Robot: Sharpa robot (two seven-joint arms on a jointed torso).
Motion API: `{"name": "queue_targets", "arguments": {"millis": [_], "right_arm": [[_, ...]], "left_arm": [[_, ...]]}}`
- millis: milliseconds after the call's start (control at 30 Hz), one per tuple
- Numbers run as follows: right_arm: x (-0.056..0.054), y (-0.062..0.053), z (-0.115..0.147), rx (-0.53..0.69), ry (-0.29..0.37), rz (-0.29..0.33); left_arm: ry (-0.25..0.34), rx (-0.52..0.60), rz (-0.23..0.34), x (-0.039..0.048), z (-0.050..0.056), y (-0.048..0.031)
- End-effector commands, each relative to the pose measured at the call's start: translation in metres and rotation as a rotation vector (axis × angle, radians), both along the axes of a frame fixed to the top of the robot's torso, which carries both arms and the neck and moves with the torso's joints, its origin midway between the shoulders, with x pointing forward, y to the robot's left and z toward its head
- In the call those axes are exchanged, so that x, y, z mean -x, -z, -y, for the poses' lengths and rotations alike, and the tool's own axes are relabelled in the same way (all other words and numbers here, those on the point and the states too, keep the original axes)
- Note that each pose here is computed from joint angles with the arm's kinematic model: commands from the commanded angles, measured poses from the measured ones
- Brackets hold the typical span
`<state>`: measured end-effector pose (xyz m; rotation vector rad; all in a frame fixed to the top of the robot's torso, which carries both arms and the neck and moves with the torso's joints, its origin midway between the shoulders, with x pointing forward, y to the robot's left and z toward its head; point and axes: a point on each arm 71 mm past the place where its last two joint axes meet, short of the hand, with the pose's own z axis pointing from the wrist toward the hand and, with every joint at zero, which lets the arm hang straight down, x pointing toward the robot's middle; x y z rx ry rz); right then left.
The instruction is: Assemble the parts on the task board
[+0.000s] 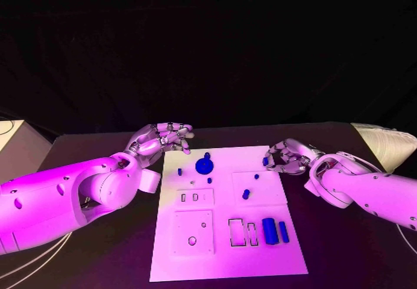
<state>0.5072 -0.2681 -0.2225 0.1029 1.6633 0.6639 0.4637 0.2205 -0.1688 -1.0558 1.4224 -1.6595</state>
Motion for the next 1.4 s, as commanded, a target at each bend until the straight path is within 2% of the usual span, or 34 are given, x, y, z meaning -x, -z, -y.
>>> {"name": "queue_targets", "arguments": {"millis": [33,1400], "right_arm": [[0.0002,0.0011,-0.0004,0.003,0.0,-0.004],[-0.0009,-0.0007,-0.0092,-0.023,-0.007,0.02]], "left_arm": [[0.019,0.011,0.008,0.0006,0.0017,-0.0013],[0.02,0.008,0.001,0.0012,0.0009,-0.001]]}}
